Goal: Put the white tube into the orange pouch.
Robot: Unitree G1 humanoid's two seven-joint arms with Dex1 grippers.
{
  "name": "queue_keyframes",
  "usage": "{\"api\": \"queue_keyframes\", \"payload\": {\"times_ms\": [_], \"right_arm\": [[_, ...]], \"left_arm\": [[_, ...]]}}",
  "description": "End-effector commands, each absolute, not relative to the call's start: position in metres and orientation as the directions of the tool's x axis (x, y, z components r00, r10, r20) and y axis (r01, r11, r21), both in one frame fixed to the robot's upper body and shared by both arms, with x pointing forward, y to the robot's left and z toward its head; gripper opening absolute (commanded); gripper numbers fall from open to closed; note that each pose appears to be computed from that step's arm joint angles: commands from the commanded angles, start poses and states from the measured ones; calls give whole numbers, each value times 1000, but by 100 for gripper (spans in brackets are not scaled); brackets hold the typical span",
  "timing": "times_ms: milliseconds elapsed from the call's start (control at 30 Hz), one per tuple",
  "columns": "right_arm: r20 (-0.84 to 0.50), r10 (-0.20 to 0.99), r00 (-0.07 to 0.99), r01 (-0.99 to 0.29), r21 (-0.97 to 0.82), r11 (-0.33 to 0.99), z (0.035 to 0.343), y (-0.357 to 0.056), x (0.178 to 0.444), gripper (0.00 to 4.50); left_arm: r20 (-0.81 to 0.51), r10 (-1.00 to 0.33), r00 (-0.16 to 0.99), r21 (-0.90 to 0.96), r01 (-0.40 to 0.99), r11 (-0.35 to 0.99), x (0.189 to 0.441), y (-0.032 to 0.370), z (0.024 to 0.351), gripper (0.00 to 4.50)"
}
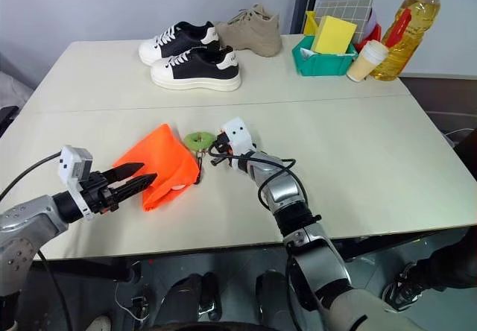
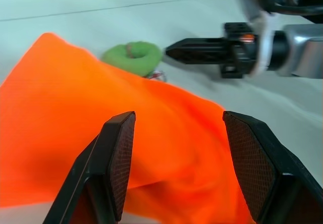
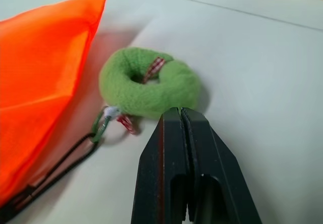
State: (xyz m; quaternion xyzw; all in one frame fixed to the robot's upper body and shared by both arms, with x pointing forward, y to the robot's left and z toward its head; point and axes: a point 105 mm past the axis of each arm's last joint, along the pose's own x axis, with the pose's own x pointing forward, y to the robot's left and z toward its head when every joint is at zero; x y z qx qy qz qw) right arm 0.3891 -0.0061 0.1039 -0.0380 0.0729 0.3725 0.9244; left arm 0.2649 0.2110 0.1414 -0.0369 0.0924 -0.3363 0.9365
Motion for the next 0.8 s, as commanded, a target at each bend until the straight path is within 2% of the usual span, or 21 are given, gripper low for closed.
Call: {"api": "queue_keyframes", "payload": {"times_ms": [33,67,267,300,600,667,733,800], "right_arm": [[-92,718,690,-721,7,693,127,-2,384,57],[-76,705,705,-706,14,708,131,-2,387,89],[-83,665,742,-663,48,747,134,6,398,409],[-92,661,745,-659,51,750,133,9,400,447],[-204,639,742,-642,57,764,111,26,413,447],[-209,640,739,-647,43,761,109,28,413,392],[-212,644,736,-657,10,754,107,27,412,317],[-211,646,734,-662,-11,749,106,25,411,204]], "left_arm": [[-132,-638,758,-109,629,770,265,209,144,296],[-134,-634,762,-114,624,773,265,210,142,296],[-125,-628,768,-130,615,778,263,207,138,296],[-124,-628,768,-131,615,777,262,206,138,296],[-87,-627,774,-123,617,778,260,202,138,296],[-78,-625,776,-122,615,779,260,201,139,296],[-63,-618,783,-119,609,784,261,202,141,296],[-54,-615,787,-116,606,787,261,203,142,296]]}}
